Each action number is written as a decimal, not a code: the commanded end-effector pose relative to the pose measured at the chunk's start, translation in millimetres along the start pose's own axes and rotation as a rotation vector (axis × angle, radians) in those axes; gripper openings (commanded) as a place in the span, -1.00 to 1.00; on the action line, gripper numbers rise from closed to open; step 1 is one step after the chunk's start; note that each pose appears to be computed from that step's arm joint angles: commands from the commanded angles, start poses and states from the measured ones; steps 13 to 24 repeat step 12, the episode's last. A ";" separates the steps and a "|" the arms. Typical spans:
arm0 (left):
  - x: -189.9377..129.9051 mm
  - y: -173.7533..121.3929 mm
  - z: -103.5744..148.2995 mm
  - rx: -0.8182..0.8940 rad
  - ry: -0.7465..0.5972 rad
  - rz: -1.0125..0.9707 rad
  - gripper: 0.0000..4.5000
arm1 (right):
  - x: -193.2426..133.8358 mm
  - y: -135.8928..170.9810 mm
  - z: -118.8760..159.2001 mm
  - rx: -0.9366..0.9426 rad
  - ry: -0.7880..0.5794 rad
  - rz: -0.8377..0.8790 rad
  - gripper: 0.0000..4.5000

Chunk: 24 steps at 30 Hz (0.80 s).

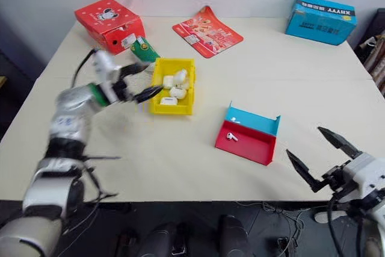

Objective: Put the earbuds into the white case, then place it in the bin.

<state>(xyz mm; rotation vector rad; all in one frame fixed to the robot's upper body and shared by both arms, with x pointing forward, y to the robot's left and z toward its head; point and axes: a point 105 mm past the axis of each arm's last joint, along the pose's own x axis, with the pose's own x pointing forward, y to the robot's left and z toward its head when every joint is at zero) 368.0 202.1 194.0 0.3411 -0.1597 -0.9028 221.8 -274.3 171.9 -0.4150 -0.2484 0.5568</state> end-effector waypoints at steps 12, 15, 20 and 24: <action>-165.2 -50.7 -9.9 0.055 0.263 0.308 0.99 | 39.8 -63.9 -11.1 -0.132 0.074 0.350 1.00; -165.2 -50.7 -9.9 0.055 0.263 0.308 0.99 | 39.8 -63.9 -11.1 -0.132 0.074 0.350 1.00; -165.2 -50.7 -9.9 0.055 0.263 0.308 0.99 | 39.8 -63.9 -11.1 -0.132 0.074 0.350 1.00; -165.2 -50.7 -9.9 0.055 0.263 0.308 0.99 | 39.8 -63.9 -11.1 -0.132 0.074 0.350 1.00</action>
